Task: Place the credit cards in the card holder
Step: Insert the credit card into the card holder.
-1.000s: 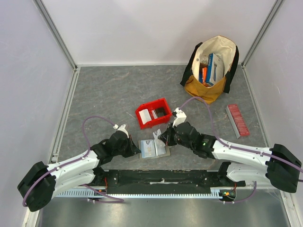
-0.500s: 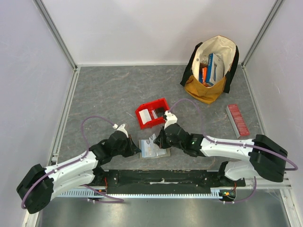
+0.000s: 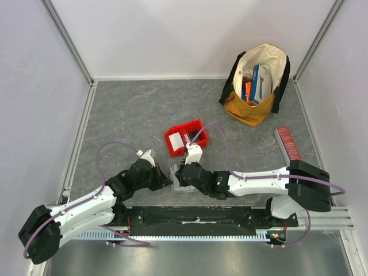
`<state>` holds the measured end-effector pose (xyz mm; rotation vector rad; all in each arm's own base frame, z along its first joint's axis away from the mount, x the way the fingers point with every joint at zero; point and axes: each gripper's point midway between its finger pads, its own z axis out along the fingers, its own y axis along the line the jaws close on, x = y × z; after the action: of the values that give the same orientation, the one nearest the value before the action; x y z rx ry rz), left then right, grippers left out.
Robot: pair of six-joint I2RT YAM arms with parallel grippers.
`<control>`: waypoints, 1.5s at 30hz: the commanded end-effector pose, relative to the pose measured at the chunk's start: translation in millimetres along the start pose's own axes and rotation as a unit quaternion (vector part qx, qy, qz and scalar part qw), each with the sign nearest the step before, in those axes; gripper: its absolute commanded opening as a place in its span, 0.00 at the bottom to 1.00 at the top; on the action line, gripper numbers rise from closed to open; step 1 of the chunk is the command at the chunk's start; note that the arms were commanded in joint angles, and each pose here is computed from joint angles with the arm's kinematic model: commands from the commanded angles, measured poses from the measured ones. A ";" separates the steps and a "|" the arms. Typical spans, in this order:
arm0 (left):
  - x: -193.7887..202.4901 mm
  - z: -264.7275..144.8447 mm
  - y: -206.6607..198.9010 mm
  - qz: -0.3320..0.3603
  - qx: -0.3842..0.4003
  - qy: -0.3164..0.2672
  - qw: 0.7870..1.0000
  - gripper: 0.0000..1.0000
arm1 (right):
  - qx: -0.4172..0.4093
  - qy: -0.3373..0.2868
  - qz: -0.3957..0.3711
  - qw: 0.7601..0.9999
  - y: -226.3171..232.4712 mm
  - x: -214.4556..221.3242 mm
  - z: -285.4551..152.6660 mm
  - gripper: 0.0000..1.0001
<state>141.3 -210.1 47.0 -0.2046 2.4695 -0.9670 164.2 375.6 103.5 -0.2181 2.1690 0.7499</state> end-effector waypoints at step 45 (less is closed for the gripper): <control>-16.9 -14.9 -32.1 -0.016 0.045 -0.022 0.999 0.02 | 0.050 -0.052 -0.030 0.997 9.5 -24.5 6.2 0.00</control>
<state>141.4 -211.1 64.0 -0.2145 2.4311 -1.0078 178.3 362.9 110.1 -0.1978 2.1148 0.5361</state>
